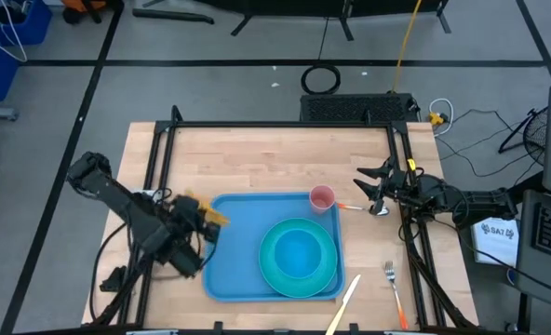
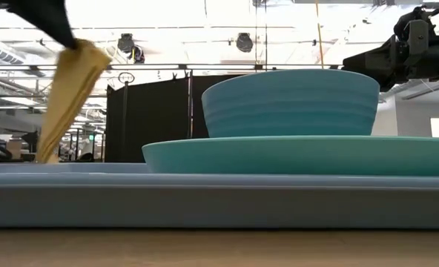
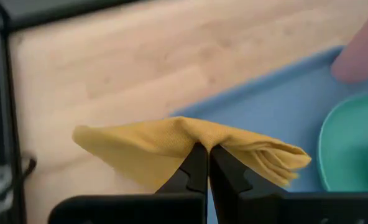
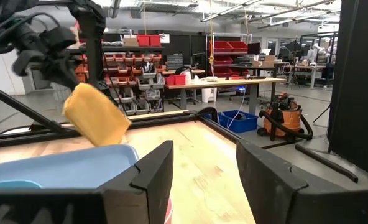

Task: Set up tray
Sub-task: Put the yellow napkin on the blue serving tray to the left of the blue plate

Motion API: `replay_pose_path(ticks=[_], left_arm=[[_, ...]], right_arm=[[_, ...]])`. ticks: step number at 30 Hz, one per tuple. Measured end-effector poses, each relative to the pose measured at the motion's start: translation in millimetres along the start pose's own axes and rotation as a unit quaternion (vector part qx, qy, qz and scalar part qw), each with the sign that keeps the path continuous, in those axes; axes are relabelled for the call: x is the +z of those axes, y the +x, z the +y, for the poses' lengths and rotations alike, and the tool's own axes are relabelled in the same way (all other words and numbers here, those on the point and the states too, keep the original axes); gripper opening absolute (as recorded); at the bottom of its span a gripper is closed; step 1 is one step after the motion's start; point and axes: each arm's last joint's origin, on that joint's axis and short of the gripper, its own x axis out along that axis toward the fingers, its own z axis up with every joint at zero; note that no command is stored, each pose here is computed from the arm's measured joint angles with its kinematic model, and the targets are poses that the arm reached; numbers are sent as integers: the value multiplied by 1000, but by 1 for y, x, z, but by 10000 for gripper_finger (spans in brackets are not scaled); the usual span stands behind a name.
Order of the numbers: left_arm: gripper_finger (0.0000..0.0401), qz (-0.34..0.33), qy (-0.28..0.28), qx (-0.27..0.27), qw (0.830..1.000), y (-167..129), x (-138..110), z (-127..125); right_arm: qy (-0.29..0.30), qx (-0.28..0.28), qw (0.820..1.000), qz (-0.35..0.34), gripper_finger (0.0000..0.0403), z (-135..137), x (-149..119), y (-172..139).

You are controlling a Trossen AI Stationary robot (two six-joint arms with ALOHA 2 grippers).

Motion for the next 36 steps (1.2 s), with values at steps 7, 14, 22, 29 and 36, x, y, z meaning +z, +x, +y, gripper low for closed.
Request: replay_pose_path(ticks=[7,14,22,29,36], left_arm=[[1,-47,27,-61,997,16,42,-13],[1,-115,59,-112,985,28,86,-29],[1,-71,83,-82,991,47,71,-41],[1,-6,80,-62,995,66,33,-65],[1,66,75,-41,994,77,-11,-80]], right_arm=[[0,0,1000,0,167,0,0,0],[0,0,1000,0,167,0,0,0],[0,0,1000,0,167,0,0,0],[0,0,1000,0,167,0,0,0],[0,0,1000,0,167,0,0,0]])
